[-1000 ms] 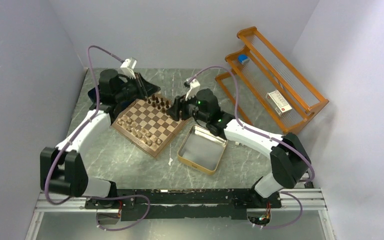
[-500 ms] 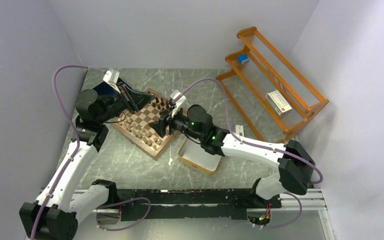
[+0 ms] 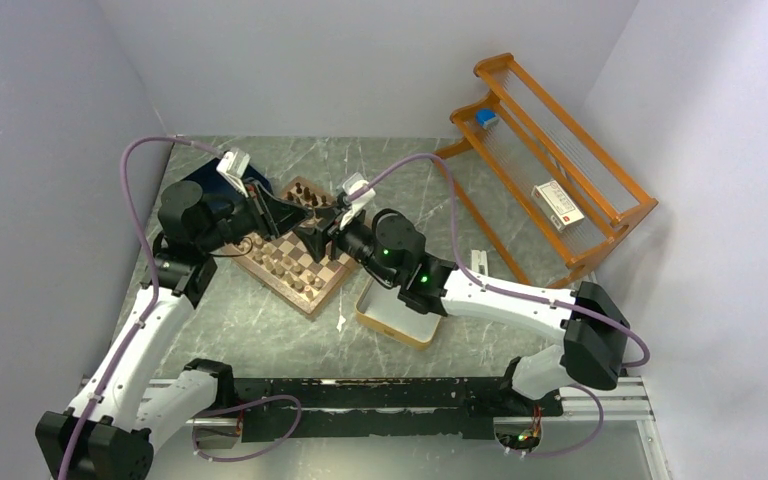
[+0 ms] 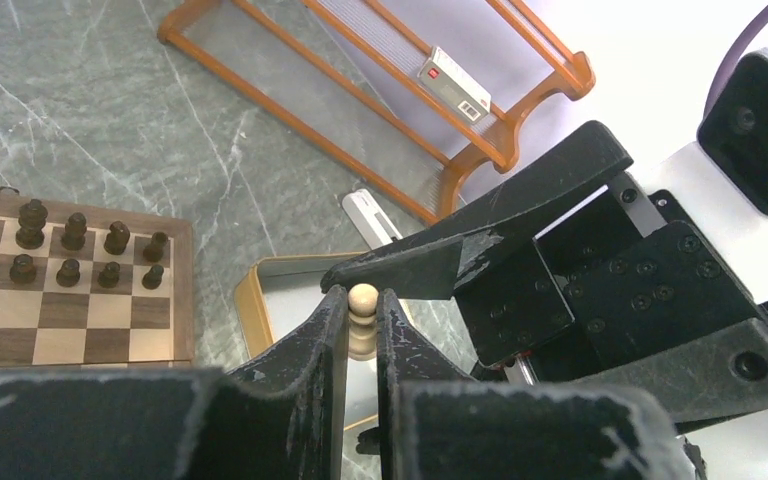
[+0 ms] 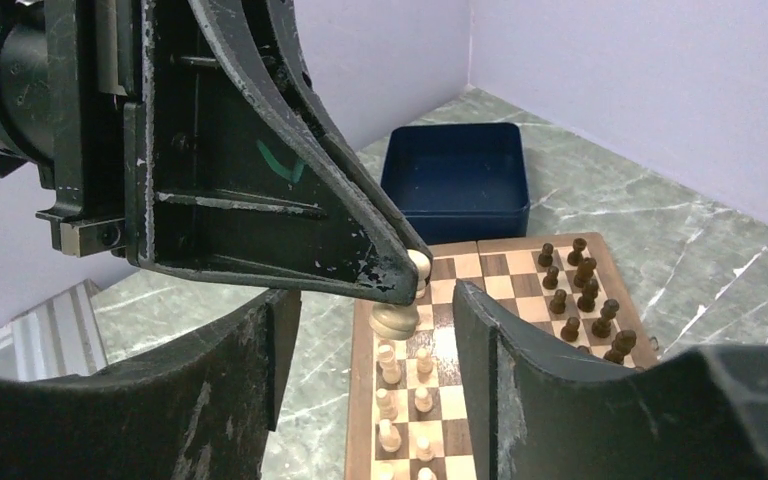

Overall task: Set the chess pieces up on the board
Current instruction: Place the chess piece on the chessboard.

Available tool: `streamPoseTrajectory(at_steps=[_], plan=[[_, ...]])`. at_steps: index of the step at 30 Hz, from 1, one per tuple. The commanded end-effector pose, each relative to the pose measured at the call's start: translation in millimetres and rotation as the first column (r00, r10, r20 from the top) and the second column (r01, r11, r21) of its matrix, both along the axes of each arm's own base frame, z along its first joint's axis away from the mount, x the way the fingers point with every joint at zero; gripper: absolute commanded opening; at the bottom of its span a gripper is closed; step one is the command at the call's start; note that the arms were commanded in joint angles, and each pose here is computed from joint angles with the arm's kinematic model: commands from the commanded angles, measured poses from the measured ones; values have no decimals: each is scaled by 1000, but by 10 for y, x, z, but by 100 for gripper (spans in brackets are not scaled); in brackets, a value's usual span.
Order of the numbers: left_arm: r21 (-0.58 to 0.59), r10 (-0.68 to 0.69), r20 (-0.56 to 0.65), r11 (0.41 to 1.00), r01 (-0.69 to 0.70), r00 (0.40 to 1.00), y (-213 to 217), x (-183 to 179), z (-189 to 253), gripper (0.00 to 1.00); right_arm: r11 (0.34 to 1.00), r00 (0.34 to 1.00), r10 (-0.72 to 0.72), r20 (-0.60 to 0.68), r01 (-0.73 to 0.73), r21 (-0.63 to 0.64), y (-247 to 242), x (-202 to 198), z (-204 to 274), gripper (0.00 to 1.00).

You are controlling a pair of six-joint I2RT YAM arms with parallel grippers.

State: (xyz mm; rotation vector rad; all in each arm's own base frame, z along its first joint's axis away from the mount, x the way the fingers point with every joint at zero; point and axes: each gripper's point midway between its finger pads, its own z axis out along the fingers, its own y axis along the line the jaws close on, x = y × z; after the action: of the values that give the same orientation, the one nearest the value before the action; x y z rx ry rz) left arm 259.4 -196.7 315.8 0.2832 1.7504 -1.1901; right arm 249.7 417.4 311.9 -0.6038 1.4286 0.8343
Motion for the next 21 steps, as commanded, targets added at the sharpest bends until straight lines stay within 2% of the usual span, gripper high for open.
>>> streamPoseTrajectory(at_steps=[1, 6, 9, 12, 21], plan=[[-4, -67, -6, 998, 67, 998, -66, -160, -4, 13, 998, 996, -64, 65, 64, 13, -1, 128, 193, 58], [8, -83, -27, 997, 83, 996, -82, -209, -17, 15, 1000, 992, -16, 128, 19, -18, 2, 54, 165, 40], [53, -116, -25, 992, 117, 993, -86, -261, -61, 15, 993, 969, 64, 237, -39, -110, -24, -58, 109, 32], [102, -143, -29, 984, 145, 989, -75, -320, -114, 16, 980, 947, 131, 292, -80, -182, -38, -108, 85, 24], [148, -248, -48, 956, 252, 968, -103, -505, -270, 16, 893, 844, 366, 393, -200, -403, -64, -334, -141, 9]])
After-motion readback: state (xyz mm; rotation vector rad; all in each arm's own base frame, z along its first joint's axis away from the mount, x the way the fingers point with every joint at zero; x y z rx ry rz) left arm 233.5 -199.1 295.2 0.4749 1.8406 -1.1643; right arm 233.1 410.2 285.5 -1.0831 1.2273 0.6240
